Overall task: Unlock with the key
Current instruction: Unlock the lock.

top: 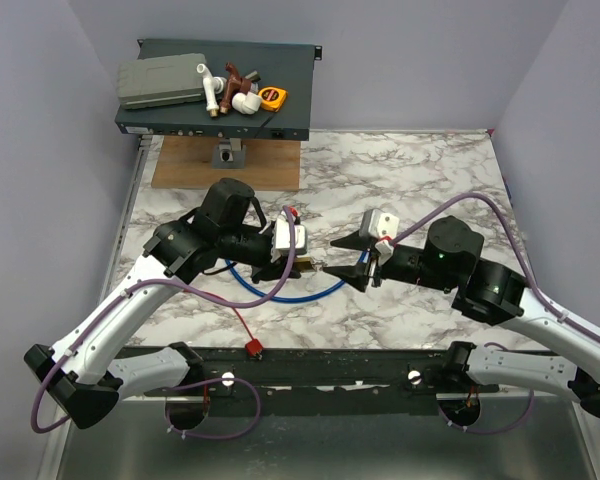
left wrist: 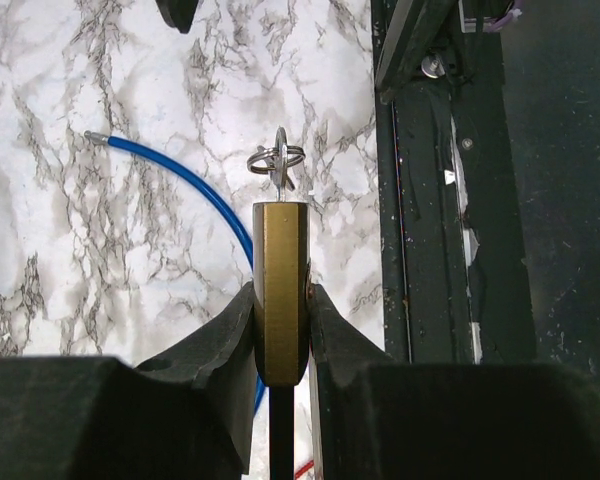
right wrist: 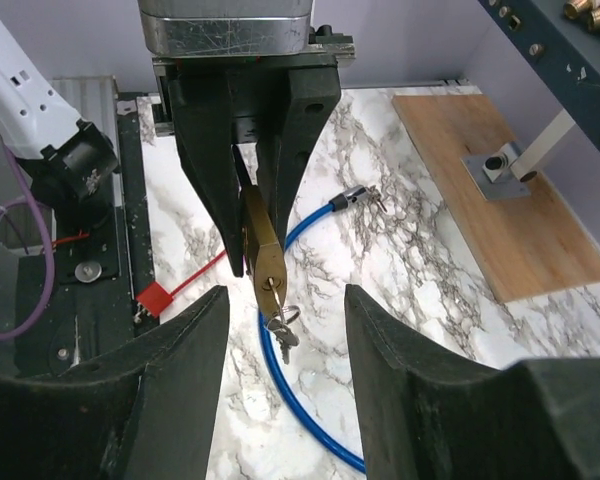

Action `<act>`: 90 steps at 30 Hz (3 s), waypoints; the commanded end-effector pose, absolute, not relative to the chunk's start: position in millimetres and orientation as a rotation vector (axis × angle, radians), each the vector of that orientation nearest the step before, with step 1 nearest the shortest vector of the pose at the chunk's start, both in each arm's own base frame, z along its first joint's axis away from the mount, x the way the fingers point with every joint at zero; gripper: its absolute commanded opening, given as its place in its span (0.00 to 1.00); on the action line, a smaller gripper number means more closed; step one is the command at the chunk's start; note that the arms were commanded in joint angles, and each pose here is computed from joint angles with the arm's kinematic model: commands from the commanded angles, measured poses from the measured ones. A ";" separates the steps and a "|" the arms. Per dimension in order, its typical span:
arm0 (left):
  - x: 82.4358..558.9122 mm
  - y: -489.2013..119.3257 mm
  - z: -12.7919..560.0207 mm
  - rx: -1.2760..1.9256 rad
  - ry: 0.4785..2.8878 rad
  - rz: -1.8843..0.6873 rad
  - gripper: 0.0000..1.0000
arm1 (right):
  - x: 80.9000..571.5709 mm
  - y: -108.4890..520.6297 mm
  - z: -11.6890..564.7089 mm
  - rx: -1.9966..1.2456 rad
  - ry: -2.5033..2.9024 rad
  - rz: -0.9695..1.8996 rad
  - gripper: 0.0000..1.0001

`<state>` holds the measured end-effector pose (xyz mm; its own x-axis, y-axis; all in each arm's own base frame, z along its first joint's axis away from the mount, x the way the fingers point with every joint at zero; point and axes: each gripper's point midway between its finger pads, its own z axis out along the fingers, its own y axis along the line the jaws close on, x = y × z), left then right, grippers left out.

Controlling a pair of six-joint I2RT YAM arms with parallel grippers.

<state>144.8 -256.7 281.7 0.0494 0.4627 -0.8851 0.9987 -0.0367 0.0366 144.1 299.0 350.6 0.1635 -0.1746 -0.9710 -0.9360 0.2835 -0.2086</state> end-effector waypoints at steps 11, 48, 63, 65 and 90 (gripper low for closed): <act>136.0 -259.1 306.8 1.610 1.359 -0.955 0.00 | 147.9 311.7 316.0 -1.258 1.404 0.790 0.38; 213.5 -271.2 398.1 1.542 0.859 -0.182 0.00 | 186.8 322.7 318.2 -0.981 1.660 1.322 0.01; 185.8 -276.3 364.0 1.618 1.101 -0.464 0.00 | 194.4 288.4 362.6 -1.069 1.361 0.980 0.50; 172.8 -279.3 359.5 1.639 1.169 -0.587 0.00 | 191.3 285.4 365.1 -1.122 1.278 0.928 0.54; 163.7 -299.3 345.6 1.718 1.375 -0.818 0.00 | 163.5 310.5 353.7 -1.320 1.093 1.136 0.39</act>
